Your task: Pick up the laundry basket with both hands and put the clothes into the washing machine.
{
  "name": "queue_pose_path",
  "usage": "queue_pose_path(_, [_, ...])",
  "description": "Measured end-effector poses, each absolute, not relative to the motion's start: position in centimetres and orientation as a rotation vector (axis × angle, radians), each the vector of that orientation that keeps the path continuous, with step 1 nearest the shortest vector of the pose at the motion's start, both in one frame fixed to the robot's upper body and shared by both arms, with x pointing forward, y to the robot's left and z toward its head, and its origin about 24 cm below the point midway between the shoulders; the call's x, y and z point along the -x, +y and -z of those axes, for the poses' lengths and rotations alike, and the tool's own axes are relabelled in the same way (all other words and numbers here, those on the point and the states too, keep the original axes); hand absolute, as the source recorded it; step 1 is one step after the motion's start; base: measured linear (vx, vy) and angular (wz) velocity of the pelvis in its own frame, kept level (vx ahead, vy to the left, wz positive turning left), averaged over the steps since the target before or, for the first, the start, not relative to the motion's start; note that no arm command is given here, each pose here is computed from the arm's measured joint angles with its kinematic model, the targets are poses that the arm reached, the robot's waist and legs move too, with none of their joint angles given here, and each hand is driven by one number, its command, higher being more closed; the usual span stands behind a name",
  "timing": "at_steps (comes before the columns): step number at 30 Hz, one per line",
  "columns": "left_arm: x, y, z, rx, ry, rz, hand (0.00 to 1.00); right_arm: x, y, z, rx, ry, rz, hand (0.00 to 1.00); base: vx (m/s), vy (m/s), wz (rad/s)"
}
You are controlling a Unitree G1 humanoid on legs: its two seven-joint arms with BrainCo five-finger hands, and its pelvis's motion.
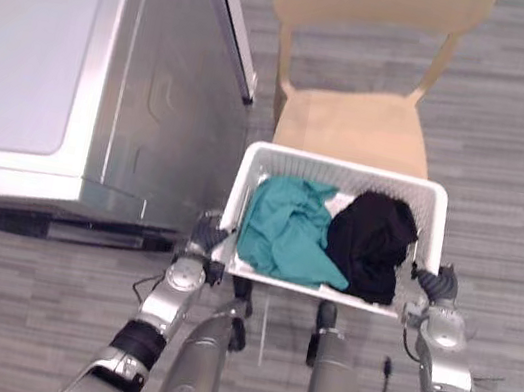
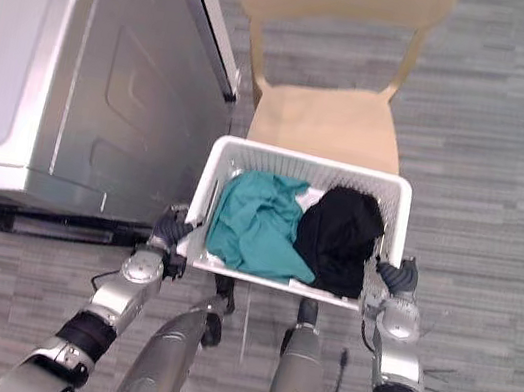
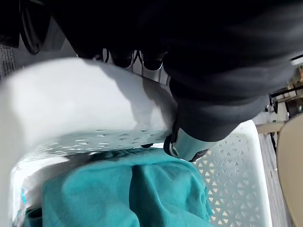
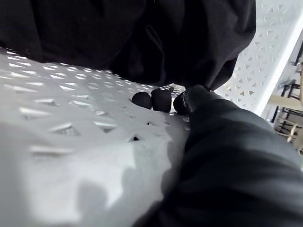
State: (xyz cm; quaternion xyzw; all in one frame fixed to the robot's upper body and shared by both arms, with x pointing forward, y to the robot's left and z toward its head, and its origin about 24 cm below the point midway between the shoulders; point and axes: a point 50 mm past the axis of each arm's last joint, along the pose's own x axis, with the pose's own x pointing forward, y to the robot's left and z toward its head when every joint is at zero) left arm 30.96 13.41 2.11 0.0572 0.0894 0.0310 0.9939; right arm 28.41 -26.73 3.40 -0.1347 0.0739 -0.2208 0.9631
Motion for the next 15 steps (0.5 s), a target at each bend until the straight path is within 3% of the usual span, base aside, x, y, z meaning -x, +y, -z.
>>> queue_pose_path(1, [-31.2,13.5,-2.5,-0.113,0.168,-0.068,1.0,-28.7,-26.6,-3.8,0.27,0.135,0.449,1.0,-0.12,-0.021,-0.03])
queue_pose_path(2, [-32.0,13.7,-3.6,-0.108,0.134,-0.09,0.0,-29.6,-26.1,-4.7,0.268,0.1,0.448,1.0,-0.09,-0.018,-0.1])
queue_pose_path(3, [-32.3,13.8,-4.1,-0.108,0.119,-0.097,0.0,-29.9,-26.0,-5.1,0.266,0.085,0.448,1.0,-0.12,-0.039,-0.08])
queue_pose_path(4, [-32.9,14.1,-5.0,-0.094,0.089,-0.117,0.0,-30.5,-25.6,-5.9,0.253,0.056,0.447,0.0,-0.09,-0.045,0.0])
queue_pose_path(15, [-35.5,13.6,-9.8,0.025,-0.077,-0.139,0.0,-33.8,-24.1,-11.8,0.206,-0.134,0.504,0.0,0.03,-0.04,0.01])
